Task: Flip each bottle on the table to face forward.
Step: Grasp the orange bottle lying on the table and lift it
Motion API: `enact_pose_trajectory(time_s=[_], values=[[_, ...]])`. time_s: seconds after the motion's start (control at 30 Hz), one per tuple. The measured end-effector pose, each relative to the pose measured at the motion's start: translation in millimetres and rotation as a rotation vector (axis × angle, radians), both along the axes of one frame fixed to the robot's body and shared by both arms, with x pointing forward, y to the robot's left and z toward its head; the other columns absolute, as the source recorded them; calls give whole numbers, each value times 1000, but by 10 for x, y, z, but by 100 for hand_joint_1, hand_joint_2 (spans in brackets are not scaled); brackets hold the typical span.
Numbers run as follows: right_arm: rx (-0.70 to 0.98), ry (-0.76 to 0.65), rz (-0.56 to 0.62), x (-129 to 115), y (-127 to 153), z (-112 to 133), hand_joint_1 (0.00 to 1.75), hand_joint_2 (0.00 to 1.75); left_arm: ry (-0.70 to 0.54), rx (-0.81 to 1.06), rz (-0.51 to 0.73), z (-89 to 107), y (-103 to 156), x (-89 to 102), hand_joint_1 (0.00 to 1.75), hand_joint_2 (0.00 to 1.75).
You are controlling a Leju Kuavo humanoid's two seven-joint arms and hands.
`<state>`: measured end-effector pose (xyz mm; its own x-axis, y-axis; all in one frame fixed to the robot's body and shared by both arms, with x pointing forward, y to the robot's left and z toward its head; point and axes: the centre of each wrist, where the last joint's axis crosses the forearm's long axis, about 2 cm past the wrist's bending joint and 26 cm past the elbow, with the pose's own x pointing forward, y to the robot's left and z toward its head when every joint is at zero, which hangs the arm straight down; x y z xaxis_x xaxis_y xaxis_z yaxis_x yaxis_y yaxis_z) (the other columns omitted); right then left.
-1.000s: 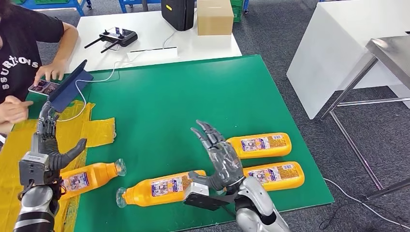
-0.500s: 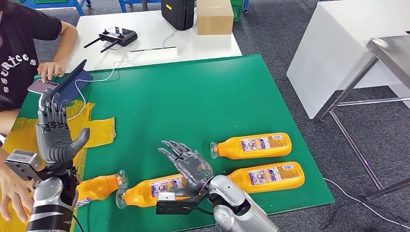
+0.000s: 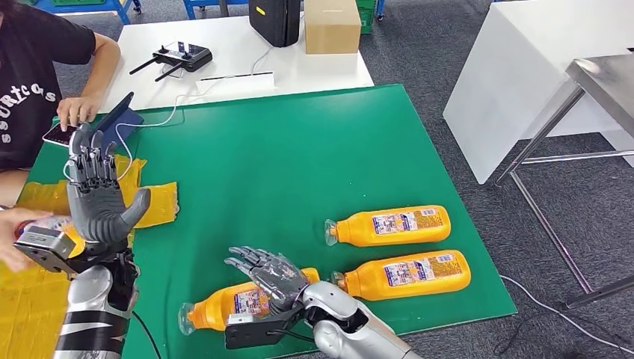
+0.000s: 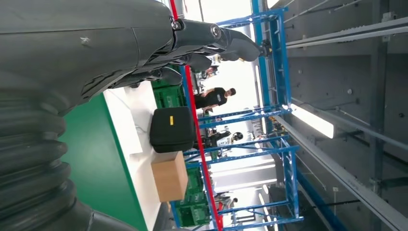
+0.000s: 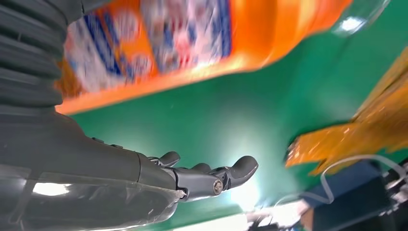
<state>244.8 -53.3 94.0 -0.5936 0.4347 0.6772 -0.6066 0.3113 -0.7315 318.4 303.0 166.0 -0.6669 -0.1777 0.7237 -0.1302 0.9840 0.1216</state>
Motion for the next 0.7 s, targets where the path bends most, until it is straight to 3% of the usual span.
enact_pose_trajectory(time_s=[0.33, 0.5, 0.7], values=[[1, -90, -3, -49, 2, 29, 0, 175, -8, -4, 7, 3, -18, 13, 0, 175], [31, -387, -131, -143, 15, 185, 0, 175, -4, 8, 30, -26, -2, -48, 0, 175], [31, -433, -122, -266, -39, 369, 0, 175, 15, 12, 42, -85, 31, -141, 0, 175]])
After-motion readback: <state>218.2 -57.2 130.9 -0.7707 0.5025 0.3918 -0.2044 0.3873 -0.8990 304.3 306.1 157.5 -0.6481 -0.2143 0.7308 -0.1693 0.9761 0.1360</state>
